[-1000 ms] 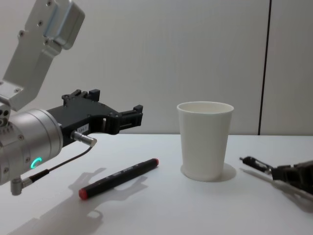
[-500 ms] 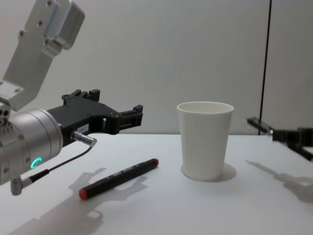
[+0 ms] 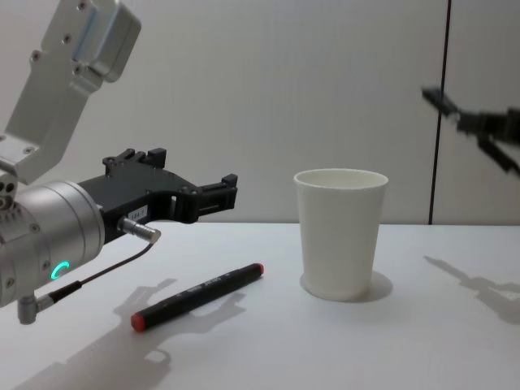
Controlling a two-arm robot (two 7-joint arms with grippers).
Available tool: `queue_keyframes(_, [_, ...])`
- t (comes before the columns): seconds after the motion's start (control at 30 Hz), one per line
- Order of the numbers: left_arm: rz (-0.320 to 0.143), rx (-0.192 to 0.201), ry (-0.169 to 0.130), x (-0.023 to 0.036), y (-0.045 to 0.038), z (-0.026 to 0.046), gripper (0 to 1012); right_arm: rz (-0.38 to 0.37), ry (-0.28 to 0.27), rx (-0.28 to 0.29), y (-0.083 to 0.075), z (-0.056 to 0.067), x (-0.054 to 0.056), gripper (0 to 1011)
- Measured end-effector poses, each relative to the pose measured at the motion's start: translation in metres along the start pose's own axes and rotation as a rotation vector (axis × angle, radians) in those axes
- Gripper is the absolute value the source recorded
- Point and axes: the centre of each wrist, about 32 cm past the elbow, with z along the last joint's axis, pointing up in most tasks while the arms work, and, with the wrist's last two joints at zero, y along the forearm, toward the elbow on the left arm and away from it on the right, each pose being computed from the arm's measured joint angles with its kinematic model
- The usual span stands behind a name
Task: Place the pen into the pen holder.
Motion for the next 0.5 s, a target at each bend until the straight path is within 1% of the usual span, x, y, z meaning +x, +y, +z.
queue_keyframes(0.03, [0.0,0.0,0.0,0.0,0.0,0.0,1003,0.011,0.01,0.029,0.001,0.002,0.0,133])
queue_keyframes(0.1, [0.0,0.0,0.0,0.0,0.0,0.0,1003,0.021,0.017,0.053,0.003,0.004,-0.001,133])
queue_keyframes(0.13, [0.0,0.0,0.0,0.0,0.0,0.0,1003,0.035,0.026,0.081,0.004,0.006,-0.001,133])
queue_keyframes(0.2, [0.0,0.0,0.0,0.0,0.0,0.0,1003,0.043,0.034,0.099,0.006,0.007,-0.001,134])
queue_keyframes(0.23, [0.0,0.0,0.0,0.0,0.0,0.0,1003,0.056,0.041,0.118,0.007,0.008,-0.001,134])
queue_keyframes(0.37, [0.0,0.0,0.0,0.0,0.0,0.0,1003,0.085,0.058,0.157,0.012,0.01,-0.003,134])
queue_keyframes(0.5, [0.0,0.0,0.0,0.0,0.0,0.0,1003,0.108,0.068,0.17,0.016,0.009,-0.006,133])
